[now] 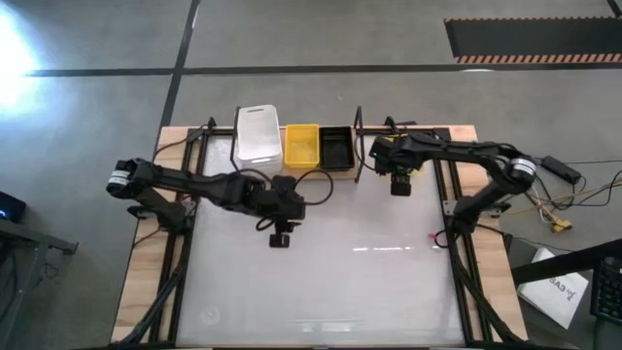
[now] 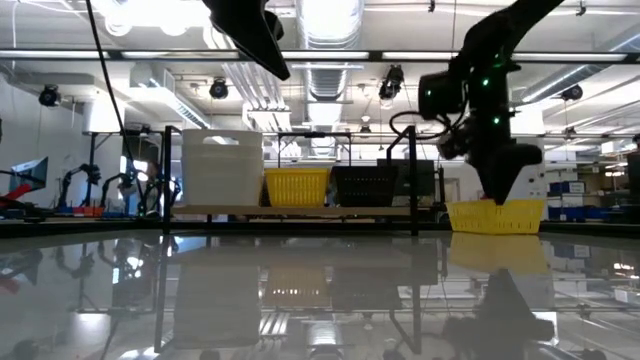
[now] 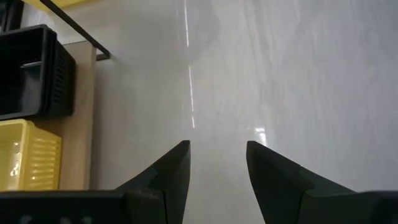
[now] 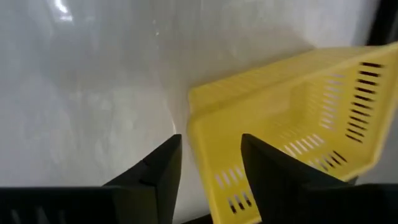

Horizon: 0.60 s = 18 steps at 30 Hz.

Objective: Stack baskets on shelf by color
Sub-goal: Stack the yellow bin on top of the yellow bin on the shelf

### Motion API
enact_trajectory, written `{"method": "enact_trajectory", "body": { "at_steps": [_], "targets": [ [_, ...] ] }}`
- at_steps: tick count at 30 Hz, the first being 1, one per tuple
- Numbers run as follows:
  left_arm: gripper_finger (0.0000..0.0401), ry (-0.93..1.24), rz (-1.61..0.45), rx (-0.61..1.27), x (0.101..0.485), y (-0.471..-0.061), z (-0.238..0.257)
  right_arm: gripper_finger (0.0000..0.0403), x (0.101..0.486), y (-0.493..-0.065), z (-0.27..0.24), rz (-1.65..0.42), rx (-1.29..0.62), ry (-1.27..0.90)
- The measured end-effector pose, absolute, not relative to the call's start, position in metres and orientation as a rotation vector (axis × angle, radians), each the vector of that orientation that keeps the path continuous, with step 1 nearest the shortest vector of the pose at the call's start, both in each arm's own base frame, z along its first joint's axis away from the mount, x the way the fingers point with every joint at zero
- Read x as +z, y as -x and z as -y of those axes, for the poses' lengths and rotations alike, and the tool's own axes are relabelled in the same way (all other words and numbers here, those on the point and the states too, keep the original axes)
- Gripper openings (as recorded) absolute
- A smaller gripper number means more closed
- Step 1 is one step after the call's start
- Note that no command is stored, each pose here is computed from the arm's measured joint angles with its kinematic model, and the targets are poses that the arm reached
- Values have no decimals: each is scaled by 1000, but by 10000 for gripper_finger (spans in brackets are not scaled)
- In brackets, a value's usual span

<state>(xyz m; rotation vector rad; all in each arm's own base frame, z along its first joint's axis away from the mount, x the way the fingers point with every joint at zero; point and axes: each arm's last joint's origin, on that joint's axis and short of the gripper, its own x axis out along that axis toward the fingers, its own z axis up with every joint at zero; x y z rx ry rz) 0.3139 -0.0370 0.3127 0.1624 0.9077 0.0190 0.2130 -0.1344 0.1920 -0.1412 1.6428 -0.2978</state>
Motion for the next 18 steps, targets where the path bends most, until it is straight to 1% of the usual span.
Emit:
{"method": "enact_trajectory", "body": {
  "at_steps": [6,8,10,13,14,18],
  "targets": [
    [141,-130,-910,18,312,-313,44,126,168,-213,149,-1726,-271,69],
    [141,-134,-909,9,312,-312,48,107,164,-213,151,-1725,-253,31],
    [141,-138,-909,1,312,-312,50,79,162,-213,152,-1722,-250,9],
    [141,-142,-908,-9,312,-311,54,26,167,-212,151,-1697,-257,-7],
    [141,-144,-908,-13,312,-311,55,18,170,-212,150,-1681,-276,-14],
    [141,-148,-910,-20,311,-310,57,10,192,-208,134,-1614,-344,-75]
  ]
}}
